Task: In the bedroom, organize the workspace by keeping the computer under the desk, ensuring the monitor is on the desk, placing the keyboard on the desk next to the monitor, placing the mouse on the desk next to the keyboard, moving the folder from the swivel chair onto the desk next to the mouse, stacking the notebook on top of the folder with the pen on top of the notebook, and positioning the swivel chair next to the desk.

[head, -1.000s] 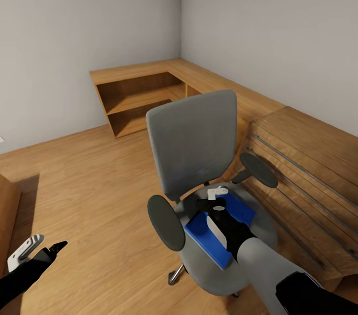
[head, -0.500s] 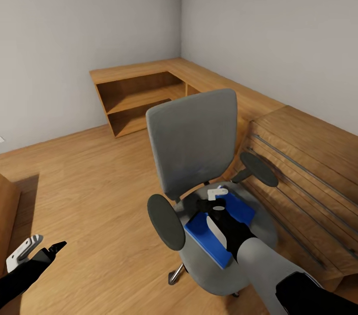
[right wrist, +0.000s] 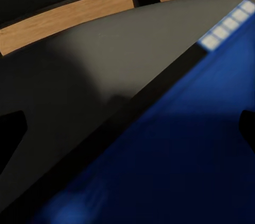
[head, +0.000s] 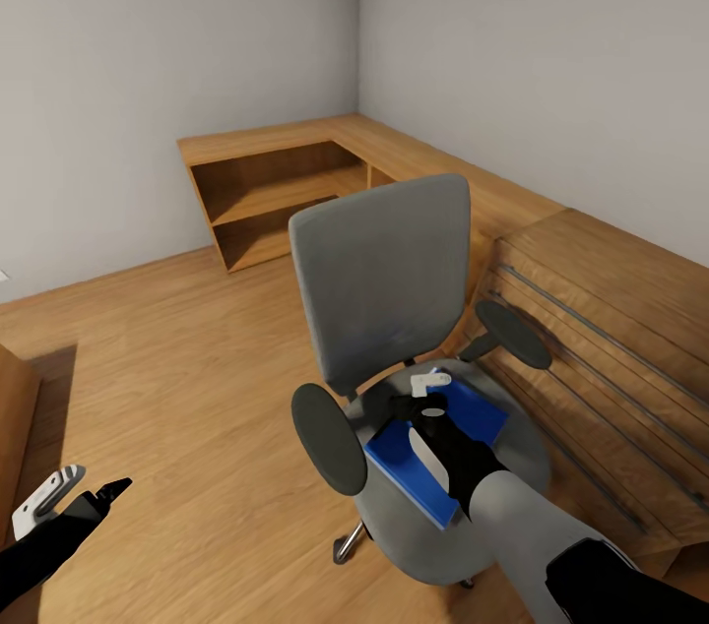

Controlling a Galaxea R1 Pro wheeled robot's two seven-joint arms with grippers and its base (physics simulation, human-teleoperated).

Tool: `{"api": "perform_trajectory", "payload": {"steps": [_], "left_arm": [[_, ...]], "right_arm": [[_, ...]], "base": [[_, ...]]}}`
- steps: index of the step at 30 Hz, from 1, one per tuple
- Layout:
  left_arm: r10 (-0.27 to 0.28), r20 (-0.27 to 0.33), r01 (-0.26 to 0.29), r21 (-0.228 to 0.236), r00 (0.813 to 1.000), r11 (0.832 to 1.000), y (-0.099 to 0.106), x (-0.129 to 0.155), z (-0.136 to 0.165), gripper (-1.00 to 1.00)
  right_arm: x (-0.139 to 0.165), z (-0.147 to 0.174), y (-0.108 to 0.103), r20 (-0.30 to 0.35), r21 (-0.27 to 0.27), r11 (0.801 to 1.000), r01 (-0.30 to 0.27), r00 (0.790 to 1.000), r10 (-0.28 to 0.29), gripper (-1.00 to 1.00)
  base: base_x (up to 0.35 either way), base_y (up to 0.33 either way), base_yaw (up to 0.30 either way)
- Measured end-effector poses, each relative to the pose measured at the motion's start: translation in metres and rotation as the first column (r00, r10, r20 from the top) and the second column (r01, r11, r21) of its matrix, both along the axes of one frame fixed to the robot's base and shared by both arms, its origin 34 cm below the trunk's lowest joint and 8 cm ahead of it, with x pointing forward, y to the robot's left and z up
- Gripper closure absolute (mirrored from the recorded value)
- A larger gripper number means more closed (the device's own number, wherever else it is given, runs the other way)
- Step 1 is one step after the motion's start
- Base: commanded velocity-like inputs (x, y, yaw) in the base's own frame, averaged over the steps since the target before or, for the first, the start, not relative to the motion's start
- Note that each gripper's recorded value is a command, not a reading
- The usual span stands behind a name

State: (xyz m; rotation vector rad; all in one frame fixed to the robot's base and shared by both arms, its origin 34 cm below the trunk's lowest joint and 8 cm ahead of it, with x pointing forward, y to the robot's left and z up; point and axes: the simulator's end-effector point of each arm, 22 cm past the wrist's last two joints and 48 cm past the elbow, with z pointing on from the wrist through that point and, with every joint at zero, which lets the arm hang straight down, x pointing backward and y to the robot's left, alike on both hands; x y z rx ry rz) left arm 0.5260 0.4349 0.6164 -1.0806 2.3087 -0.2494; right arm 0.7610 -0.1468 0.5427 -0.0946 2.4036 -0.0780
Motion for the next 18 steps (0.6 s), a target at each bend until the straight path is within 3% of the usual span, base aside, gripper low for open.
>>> {"api": "perform_trajectory", "payload": {"steps": [9,18], "left_arm": [[-0.003,0.002,0.003,-0.003,1.000,1.000,-0.0012,0.0005,0.0000,-1.00],[-0.006,0.000,0.006,-0.005,1.000,1.000,-0.0022,0.0006,-0.0004,-1.00]], "right_arm": [[0.0000,-0.0001,-0.0002,0.000,0.000,1.000,0.001,1.000,-0.001,-1.00],[0.0013,0.0011,-0.0003,0.005,-0.011,1.000,-0.008,1.000,0.008,-1.00]], "base": [[-0.014,0.000,0.000],[-0.216,0.000,0.000]]}}
